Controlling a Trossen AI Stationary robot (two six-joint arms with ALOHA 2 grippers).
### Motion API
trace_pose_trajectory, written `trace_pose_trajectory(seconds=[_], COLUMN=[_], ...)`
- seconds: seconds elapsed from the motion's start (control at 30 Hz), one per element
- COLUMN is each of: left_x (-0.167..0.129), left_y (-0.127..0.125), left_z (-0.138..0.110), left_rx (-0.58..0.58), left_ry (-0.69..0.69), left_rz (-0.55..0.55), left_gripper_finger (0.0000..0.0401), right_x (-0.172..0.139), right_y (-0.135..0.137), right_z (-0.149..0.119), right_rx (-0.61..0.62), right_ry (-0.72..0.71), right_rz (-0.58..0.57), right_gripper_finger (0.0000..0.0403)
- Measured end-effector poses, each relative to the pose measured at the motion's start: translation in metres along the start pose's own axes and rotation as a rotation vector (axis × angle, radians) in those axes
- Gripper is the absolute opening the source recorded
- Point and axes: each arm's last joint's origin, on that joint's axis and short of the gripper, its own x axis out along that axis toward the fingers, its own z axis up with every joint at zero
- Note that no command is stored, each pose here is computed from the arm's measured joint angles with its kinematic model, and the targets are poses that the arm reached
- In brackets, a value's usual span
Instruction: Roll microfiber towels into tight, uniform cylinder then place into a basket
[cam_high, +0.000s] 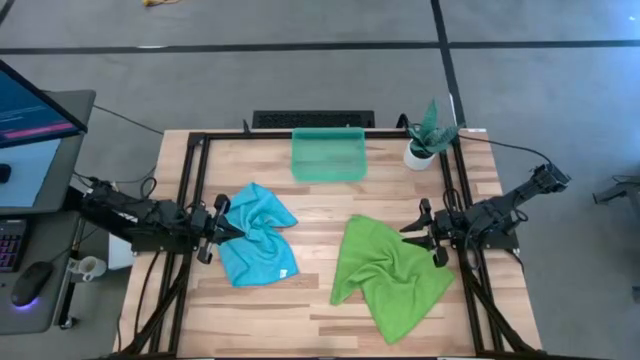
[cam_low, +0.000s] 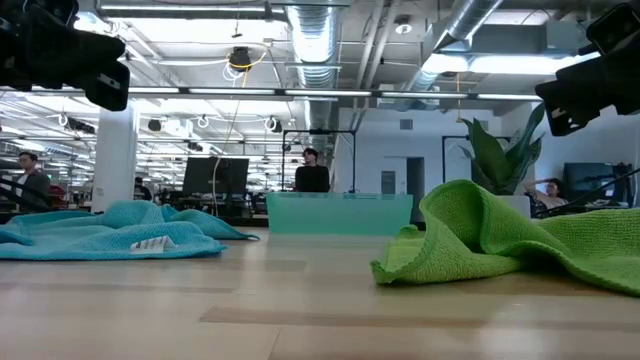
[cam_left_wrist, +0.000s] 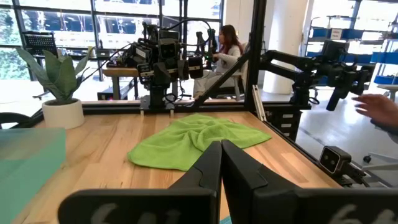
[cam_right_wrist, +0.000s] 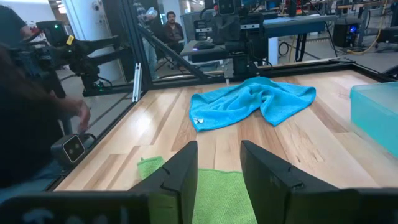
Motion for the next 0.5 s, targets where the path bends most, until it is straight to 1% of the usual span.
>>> trace_pose_trajectory(seconds=[0.5], left_x=[0.0], left_y=[0.0], left_z=[0.0], left_rx=[0.0], left_ry=[0.0], left_rz=[0.0], left_gripper_finger=[0.0], right_x=[0.0001], right_y=[-0.0002], right_z=[0.0], right_rx=[-0.007], right_ry=[0.0], right_rz=[-0.002], right_gripper_finger=[0.0145])
